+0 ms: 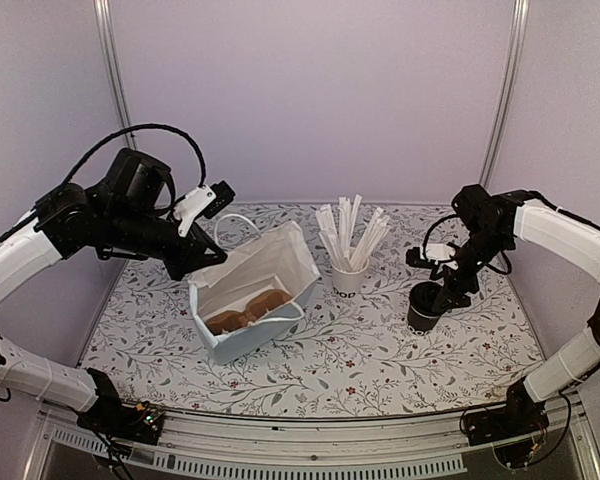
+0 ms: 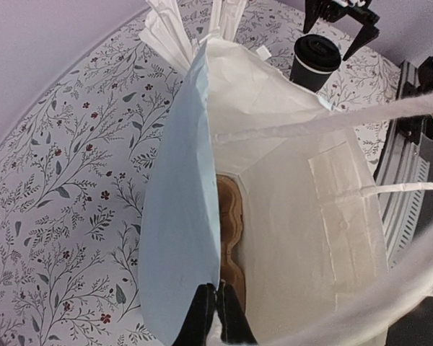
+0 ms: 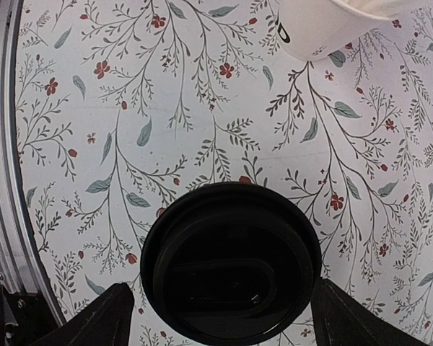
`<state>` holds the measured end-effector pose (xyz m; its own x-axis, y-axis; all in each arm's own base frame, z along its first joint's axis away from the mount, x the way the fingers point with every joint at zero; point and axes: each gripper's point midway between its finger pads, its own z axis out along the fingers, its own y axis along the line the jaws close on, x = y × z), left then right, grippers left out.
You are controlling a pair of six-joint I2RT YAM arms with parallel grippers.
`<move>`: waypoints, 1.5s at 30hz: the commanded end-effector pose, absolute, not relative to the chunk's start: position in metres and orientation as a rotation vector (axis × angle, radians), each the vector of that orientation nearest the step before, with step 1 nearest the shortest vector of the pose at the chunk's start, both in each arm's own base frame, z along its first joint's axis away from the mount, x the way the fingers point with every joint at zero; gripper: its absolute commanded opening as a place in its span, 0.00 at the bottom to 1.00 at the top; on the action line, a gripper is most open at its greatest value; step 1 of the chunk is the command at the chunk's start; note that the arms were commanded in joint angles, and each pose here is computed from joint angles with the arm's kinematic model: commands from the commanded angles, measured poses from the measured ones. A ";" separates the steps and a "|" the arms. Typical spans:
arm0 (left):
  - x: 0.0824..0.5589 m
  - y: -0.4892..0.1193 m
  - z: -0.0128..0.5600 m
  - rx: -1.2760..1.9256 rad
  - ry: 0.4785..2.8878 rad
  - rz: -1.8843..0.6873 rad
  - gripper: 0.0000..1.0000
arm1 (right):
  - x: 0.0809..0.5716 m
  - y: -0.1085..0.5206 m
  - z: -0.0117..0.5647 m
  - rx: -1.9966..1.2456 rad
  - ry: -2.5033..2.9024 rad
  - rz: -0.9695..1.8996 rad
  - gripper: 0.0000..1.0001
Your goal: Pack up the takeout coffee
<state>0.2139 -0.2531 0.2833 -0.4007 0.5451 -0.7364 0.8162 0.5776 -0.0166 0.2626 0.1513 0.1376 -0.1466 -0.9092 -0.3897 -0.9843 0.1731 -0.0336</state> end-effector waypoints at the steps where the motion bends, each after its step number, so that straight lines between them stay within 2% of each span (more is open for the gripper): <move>1: 0.213 -0.260 0.292 1.081 2.083 -0.519 0.00 | 0.259 0.159 0.131 -1.832 2.113 0.352 0.87; 11: 0.209 -0.264 0.293 1.098 2.076 -0.532 0.00 | 0.261 0.162 0.124 -1.831 2.127 0.351 0.85; 19: 0.207 -0.265 0.291 1.107 2.076 -0.535 0.00 | 0.269 0.162 0.137 -1.805 2.092 0.297 0.92; 37: 0.206 -0.267 0.282 1.130 2.088 -0.535 0.00 | 0.269 0.164 0.151 -1.841 2.079 0.312 0.95; 45: 0.206 -0.268 0.278 1.137 2.092 -0.536 0.00 | 0.261 0.161 0.137 -1.905 2.111 0.350 0.97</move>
<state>0.2092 -0.2609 0.2828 -0.3868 0.5538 -0.7374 0.8323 0.5539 -0.0205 0.2651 0.1594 0.1423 -0.1070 -0.9195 -0.3782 -0.9903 0.1323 -0.0414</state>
